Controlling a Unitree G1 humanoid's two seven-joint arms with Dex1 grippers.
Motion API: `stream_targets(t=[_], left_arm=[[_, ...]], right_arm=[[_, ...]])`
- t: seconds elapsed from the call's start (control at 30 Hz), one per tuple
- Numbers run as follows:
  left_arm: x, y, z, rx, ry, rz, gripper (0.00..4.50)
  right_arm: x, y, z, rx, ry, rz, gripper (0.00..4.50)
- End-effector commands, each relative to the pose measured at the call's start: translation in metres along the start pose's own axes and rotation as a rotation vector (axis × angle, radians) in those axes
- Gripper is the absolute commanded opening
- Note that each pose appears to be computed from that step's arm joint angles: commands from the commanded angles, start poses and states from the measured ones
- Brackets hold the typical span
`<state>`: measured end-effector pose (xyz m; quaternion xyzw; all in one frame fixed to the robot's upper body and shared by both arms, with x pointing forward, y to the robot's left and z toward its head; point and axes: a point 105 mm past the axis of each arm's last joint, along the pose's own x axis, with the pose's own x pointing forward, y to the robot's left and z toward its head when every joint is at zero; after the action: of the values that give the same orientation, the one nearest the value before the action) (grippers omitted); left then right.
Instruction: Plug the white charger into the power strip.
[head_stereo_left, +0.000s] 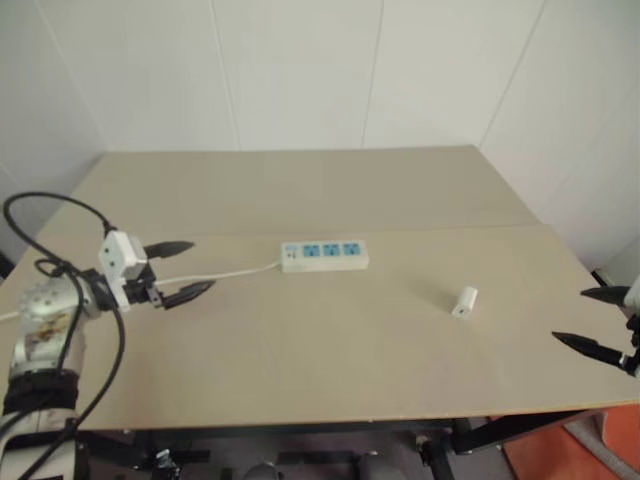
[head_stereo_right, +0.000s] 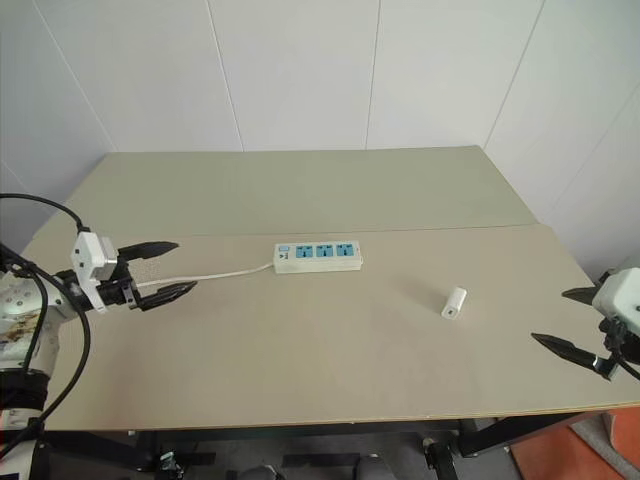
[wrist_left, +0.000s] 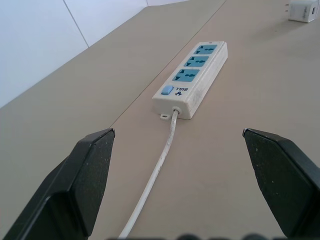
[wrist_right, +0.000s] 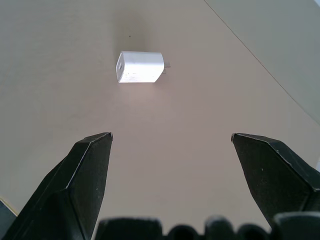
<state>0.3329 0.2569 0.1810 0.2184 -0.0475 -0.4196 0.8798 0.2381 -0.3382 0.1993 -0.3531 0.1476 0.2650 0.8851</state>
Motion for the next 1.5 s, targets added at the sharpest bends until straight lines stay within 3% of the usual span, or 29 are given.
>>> stream_targets(t=[0.03, 0.37, 0.53, 0.73, 0.9, 1.1, 1.3, 1.4, 1.5], left_arm=[[0.002, 0.008, 0.013, 0.053, -0.032, 0.022, 4.47], [0.008, 0.013, 0.011, 0.062, -0.020, 0.032, 4.47], [0.020, 0.018, -0.001, -0.007, 0.030, 0.073, 4.47], [0.060, 0.017, -0.025, -0.050, 0.100, 0.054, 4.47], [0.096, 0.008, -0.038, -0.096, 0.145, -0.002, 4.47], [0.124, -0.008, -0.057, -0.114, 0.248, -0.010, 4.47], [0.131, -0.020, -0.077, -0.235, 0.360, -0.008, 4.47], [0.133, -0.026, -0.080, -0.224, 0.390, -0.045, 3.84], [0.136, -0.031, -0.081, -0.240, 0.417, -0.076, 2.93]], right_arm=[[-0.006, -0.009, 0.014, -0.040, -0.031, -0.045, 4.50], [-0.003, -0.007, 0.014, -0.036, -0.041, -0.064, 4.50], [0.001, -0.004, 0.017, 0.000, -0.068, -0.071, 4.50], [0.016, 0.010, 0.060, 0.056, -0.233, -0.038, 4.50], [0.028, 0.041, 0.094, 0.130, -0.339, 0.024, 4.50], [0.043, 0.075, 0.106, 0.135, -0.338, 0.051, 4.50], [0.045, 0.083, 0.086, 0.179, -0.222, 0.013, 4.50], [0.046, 0.084, 0.083, 0.174, -0.191, 0.003, 4.50], [0.047, 0.085, 0.083, 0.168, -0.181, 0.004, 4.50]])
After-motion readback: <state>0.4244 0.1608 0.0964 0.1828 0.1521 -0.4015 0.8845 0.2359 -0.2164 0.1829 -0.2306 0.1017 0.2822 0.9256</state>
